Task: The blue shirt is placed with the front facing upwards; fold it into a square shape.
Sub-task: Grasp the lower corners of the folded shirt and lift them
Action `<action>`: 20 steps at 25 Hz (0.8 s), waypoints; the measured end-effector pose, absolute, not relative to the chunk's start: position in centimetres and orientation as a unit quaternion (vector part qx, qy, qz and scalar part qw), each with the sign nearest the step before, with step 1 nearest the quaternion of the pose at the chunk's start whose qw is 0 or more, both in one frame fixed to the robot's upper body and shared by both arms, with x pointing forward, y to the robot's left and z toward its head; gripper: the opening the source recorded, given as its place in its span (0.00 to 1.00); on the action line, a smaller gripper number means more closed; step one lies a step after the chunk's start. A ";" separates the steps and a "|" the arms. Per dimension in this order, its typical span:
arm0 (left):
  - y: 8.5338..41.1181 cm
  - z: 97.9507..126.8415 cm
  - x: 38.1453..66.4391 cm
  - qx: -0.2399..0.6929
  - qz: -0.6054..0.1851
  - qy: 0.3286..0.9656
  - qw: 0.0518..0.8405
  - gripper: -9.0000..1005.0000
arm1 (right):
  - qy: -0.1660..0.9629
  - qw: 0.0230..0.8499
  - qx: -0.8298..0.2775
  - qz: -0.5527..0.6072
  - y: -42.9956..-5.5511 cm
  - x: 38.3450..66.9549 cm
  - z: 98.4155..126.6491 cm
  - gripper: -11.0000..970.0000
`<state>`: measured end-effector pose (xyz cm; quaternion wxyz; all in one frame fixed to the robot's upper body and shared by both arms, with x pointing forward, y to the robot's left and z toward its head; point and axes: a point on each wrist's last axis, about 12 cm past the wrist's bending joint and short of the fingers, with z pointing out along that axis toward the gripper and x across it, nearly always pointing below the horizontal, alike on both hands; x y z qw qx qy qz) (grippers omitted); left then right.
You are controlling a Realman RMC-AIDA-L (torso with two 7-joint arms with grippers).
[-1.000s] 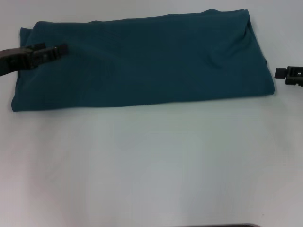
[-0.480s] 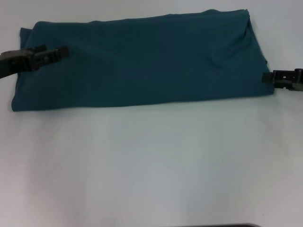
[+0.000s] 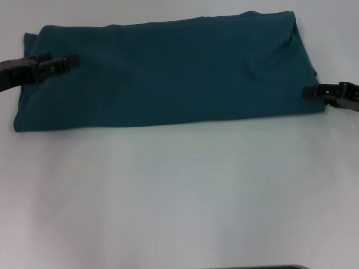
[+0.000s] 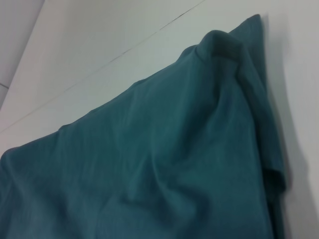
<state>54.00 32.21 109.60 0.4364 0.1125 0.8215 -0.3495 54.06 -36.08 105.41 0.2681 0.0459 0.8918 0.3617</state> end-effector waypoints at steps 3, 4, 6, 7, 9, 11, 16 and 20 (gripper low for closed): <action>32.2 109.6 54.1 0.113 -0.349 0.821 0.437 0.87 | 0.891 0.268 0.044 0.363 -35.8 54.2 105.4 0.71; 32.2 109.6 54.1 0.113 -0.348 0.821 0.437 0.87 | 0.891 0.268 0.044 0.364 -35.7 54.2 105.4 0.71; 32.2 109.6 54.1 0.113 -0.347 0.822 0.437 0.87 | 0.890 0.268 0.042 0.365 -35.6 54.3 105.4 0.71; 32.2 109.6 54.1 0.113 -0.347 0.822 0.437 0.87 | 0.890 0.268 0.041 0.366 -35.5 54.3 105.4 0.71; 32.2 109.6 54.2 0.113 -0.347 0.822 0.437 0.87 | 0.890 0.268 0.040 0.367 -35.4 54.4 105.4 0.71; 32.2 109.6 54.2 0.113 -0.347 0.822 0.437 0.87 | 0.890 0.267 0.040 0.368 -35.4 54.4 105.5 0.71; 32.2 109.6 54.2 0.112 -0.346 0.822 0.437 0.87 | 0.892 0.264 0.036 0.366 -35.4 54.3 105.5 0.71; 32.2 109.6 54.2 0.112 -0.347 0.822 0.437 0.87 | 0.900 0.253 0.017 0.356 -35.0 54.4 105.2 0.60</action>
